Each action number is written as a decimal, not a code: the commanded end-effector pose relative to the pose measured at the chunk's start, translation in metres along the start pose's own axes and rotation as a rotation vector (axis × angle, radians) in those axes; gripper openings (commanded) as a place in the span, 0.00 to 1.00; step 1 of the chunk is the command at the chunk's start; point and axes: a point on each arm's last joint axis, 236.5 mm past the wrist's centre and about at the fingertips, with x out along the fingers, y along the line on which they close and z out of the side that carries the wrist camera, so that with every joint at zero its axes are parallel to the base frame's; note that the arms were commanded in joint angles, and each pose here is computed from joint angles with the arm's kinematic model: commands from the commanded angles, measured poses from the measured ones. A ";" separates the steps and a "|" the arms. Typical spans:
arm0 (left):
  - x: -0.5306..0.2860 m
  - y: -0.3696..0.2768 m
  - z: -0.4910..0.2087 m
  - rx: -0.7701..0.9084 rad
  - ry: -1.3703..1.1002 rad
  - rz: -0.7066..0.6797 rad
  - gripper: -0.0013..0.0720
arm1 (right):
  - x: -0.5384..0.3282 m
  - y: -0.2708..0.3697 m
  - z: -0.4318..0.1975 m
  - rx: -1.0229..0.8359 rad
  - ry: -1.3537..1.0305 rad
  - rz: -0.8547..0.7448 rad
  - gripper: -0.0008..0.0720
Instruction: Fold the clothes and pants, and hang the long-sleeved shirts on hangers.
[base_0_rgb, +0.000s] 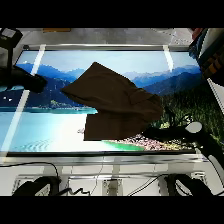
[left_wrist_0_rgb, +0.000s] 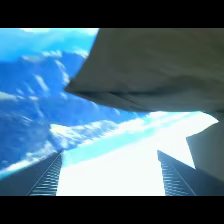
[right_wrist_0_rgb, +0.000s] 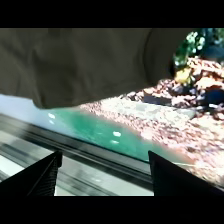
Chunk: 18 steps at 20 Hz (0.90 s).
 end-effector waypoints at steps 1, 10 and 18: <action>0.015 -0.005 -0.008 -0.036 0.045 -0.038 0.85 | 0.028 -0.016 -0.002 0.193 -0.029 0.040 0.82; 0.053 -0.004 -0.021 -0.060 0.129 -0.062 0.84 | 0.080 -0.018 -0.018 0.303 0.088 0.068 0.78; 0.065 -0.005 -0.027 -0.063 0.159 -0.073 0.84 | 0.089 0.001 0.029 0.234 0.014 0.035 0.61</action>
